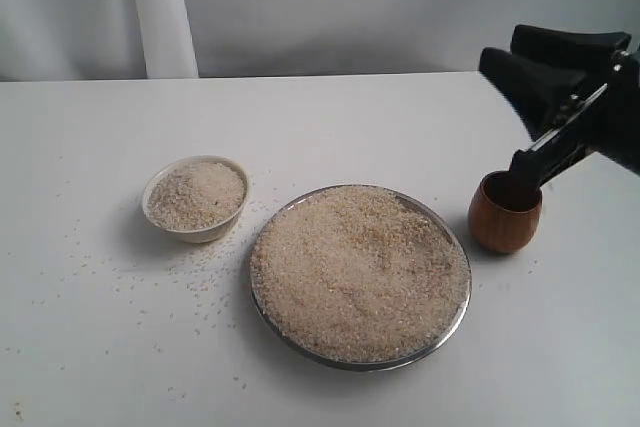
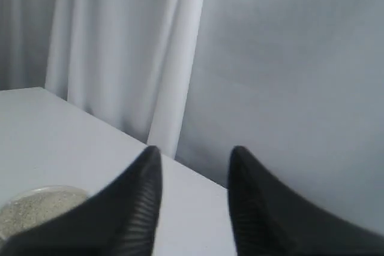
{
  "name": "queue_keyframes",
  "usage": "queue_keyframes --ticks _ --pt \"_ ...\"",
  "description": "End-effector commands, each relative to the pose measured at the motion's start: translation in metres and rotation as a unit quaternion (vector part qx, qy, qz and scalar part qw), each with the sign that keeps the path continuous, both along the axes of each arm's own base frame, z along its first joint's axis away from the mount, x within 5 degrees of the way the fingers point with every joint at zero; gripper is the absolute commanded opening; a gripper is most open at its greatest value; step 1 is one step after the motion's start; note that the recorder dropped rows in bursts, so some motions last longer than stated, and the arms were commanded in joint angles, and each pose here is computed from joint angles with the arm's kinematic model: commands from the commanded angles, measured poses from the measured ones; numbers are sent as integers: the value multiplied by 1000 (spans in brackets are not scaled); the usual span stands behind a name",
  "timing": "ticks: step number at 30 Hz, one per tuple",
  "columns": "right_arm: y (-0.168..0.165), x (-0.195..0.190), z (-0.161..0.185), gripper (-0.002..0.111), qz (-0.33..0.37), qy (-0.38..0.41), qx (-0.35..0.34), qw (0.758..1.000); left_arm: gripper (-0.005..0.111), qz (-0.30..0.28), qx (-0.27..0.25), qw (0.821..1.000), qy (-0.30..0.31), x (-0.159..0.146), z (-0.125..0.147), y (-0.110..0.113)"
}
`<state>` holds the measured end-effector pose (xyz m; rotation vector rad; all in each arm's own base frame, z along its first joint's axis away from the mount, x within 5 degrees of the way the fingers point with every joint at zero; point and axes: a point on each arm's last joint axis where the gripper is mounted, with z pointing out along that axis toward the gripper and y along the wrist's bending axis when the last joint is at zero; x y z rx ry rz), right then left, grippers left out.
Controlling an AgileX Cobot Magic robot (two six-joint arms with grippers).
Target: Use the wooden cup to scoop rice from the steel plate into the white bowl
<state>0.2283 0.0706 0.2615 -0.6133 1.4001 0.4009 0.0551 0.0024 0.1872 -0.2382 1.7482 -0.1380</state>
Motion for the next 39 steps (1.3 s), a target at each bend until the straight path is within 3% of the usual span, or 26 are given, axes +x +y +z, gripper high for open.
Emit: queue_keyframes --ticks 1,3,15,39 --pt "-8 -18 18 10 -38 12 1 999 0 -2 -3 1000 -6 0 2 0" --pt "-10 -28 30 0 -43 6 19 999 0 -2 -3 1000 -6 0 2 0" --pt "-14 -86 83 0 -28 -137 55 989 0 -2 -3 1000 -6 0 2 0" --pt "-12 -93 87 0 -19 -150 58 987 0 -2 -3 1000 -6 0 2 0"
